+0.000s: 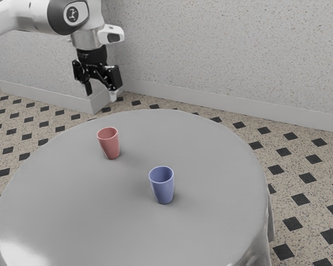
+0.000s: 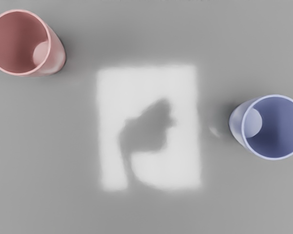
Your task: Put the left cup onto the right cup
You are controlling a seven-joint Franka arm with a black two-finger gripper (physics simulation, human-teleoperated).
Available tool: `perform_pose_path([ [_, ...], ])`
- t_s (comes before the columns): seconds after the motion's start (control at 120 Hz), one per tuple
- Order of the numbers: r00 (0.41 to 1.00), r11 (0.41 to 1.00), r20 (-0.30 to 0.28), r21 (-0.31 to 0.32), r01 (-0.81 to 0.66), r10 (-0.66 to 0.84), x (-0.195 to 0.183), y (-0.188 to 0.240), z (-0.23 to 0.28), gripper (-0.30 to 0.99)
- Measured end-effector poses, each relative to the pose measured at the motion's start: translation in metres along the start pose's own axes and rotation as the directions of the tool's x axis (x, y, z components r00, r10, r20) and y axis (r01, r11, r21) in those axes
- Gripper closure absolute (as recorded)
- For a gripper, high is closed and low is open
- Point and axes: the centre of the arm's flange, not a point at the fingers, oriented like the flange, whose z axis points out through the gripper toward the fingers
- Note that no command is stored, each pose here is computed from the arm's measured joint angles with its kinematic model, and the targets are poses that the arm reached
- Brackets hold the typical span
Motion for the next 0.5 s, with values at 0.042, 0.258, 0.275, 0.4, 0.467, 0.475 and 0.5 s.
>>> perform_pose_path([
  [0.042,1.0,1.0,-0.004,-0.001,-0.008,0.008,0.0,0.001,0.0,0.0],
  [0.258,0.999,0.999,-0.016,-0.001,-0.037,0.036,0.002,0.003,-0.002,0.0],
  [0.275,0.999,0.999,-0.016,-0.001,-0.039,0.039,0.002,0.003,-0.002,0.0],
  [0.4,0.999,0.999,-0.007,0.0,-0.047,0.047,0.011,0.001,0.007,0.0],
  [0.467,0.999,0.999,-0.006,-0.001,-0.047,0.047,0.022,-0.003,0.013,0.0],
  [0.475,0.999,0.999,-0.006,-0.001,-0.047,0.047,0.023,-0.003,0.014,0.0],
  [0.5,0.999,0.999,-0.005,-0.001,-0.046,0.046,0.028,-0.005,0.017,0.0],
])
